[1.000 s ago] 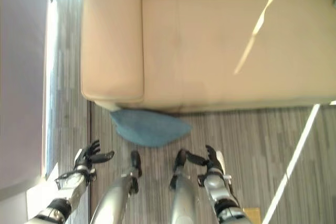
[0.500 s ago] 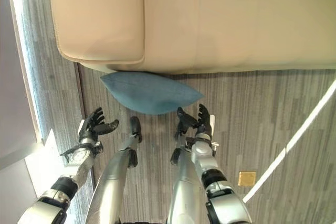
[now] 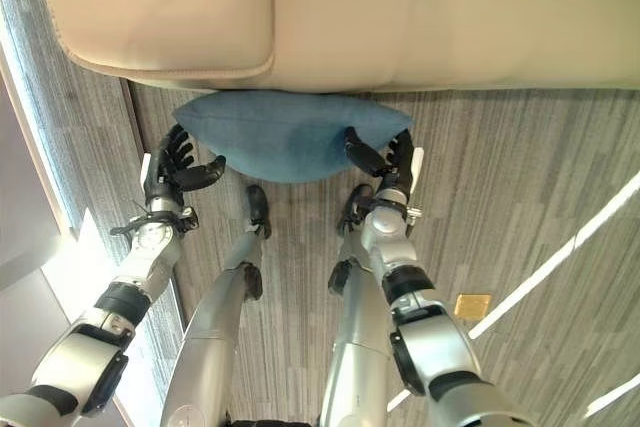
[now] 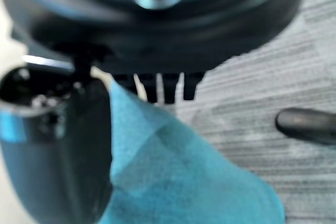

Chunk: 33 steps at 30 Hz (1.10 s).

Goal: Pick up all the scattered cushions and arrange them neatly on the sofa.

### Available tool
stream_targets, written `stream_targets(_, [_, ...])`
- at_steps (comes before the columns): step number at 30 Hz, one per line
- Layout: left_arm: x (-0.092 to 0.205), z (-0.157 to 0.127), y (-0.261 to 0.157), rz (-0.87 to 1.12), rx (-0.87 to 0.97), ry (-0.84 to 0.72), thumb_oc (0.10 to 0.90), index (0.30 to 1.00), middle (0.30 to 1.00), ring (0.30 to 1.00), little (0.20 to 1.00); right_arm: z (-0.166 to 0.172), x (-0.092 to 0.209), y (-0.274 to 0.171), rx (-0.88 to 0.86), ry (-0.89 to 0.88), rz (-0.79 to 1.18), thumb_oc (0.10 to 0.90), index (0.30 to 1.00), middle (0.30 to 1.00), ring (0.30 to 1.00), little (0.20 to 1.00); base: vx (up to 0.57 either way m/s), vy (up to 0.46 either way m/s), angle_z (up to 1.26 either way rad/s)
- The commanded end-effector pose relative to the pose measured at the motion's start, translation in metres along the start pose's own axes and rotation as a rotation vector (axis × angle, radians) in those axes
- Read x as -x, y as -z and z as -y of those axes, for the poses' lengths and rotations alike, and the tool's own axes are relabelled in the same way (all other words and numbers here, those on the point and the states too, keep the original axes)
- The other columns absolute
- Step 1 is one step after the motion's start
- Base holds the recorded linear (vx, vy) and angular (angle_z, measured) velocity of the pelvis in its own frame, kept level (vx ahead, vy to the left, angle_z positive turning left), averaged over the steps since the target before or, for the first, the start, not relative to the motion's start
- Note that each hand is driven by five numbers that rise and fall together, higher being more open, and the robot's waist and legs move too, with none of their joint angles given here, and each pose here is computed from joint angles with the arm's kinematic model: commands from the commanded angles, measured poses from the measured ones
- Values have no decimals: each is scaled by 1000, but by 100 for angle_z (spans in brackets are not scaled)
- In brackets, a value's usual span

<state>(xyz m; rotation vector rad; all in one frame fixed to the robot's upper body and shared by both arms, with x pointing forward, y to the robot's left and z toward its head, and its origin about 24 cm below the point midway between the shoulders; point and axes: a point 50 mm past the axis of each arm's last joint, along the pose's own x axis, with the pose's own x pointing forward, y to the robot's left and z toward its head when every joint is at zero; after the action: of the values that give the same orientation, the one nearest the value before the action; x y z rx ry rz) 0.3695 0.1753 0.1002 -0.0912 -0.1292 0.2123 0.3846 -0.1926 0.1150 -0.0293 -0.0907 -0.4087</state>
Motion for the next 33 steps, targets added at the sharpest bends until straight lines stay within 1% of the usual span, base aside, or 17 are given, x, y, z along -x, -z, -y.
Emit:
stream_targets(1, [2, -10, -13, 108, -17, -25, 800, 900, 900, 900, 900, -2, 4, -14, 8, -43, 120, 800, 900, 900, 900, 900, 0, 0, 0])
stream_targets(3, [-5, 1, -25, 135, -13, -2, 800, 900, 900, 900, 900, -12, 2, -28, 25, -79, 167, 800, 900, 900, 900, 900, 31, -19, 1])
stream_targets(4, [-6, 1, -26, 136, -13, -2, 800, 900, 900, 900, 900, -12, 2, -28, 25, -79, 168, 800, 900, 900, 900, 900, 0, 0, 0])
stream_targets(6, [-8, 10, -34, 156, 6, 21, 800, 900, 900, 900, 900, -18, 1, -35, 16, -92, 185, 800, 900, 900, 900, 900, 16, -22, -1])
stream_targets(7, [-10, 21, -40, 174, 18, 49, 800, 900, 900, 900, 900, -24, 2, -40, -3, -105, 197, 800, 900, 900, 900, 900, 24, -33, -1])
stream_targets(9, [-10, 27, -43, 181, 29, 63, 800, 900, 900, 900, 900, -28, 3, -43, -19, -115, 202, 800, 900, 900, 900, 900, 9, -8, 2])
stream_targets(10, [-10, 33, -47, 191, 40, 81, 400, 300, 300, 300, 300, -32, 3, -45, -31, -127, 205, 400, 300, 300, 300, 300, 38, -40, 3])
stream_targets(11, [-9, 46, -55, 213, 71, 115, 400, 300, 300, 300, 300, -41, 7, -50, -60, -156, 218, 400, 300, 300, 300, 300, 29, -36, 1])
stream_targets(12, [-9, 46, -55, 214, 71, 115, 400, 300, 300, 300, 300, -41, 7, -50, -60, -156, 218, 400, 300, 300, 300, 300, 0, 0, 0])
stream_targets(14, [-9, 63, -71, 262, 122, 157, 400, 300, 300, 300, 300, -53, 10, -63, -96, -194, 261, 400, 300, 300, 300, 300, 26, -35, 3])
stream_targets(15, [-9, 63, -72, 262, 122, 157, 400, 300, 300, 300, 300, -53, 10, -63, -96, -194, 262, 400, 300, 300, 300, 300, 33, -59, 2])
stream_targets(16, [-7, 69, -83, 302, 147, 176, 400, 300, 300, 300, 300, -56, 12, -73, -102, -210, 303, 400, 300, 300, 300, 300, 20, -43, 0])
stream_targets(19, [-4, 73, -94, 347, 181, 191, 400, 300, 300, 300, 300, -56, 15, -82, -125, -216, 349, 400, 300, 300, 300, 300, 17, -43, 1])
stream_targets(24, [1, 71, -102, 387, 226, 196, 400, 300, 300, 300, 300, -49, 19, -82, -117, -214, 388, 400, 300, 300, 300, 300, 3, -28, 1])
stream_targets(29, [10, 71, -93, 369, 258, 225, 400, 300, 300, 300, 300, -40, 25, -67, -100, -213, 377, 400, 300, 300, 300, 300, -7, -43, 0])
stream_targets(33, [29, 76, -67, 300, 284, 285, 400, 300, 300, 300, 300, -31, 40, -35, -82, -234, 309, 400, 300, 300, 300, 300, 3, -72, 2])
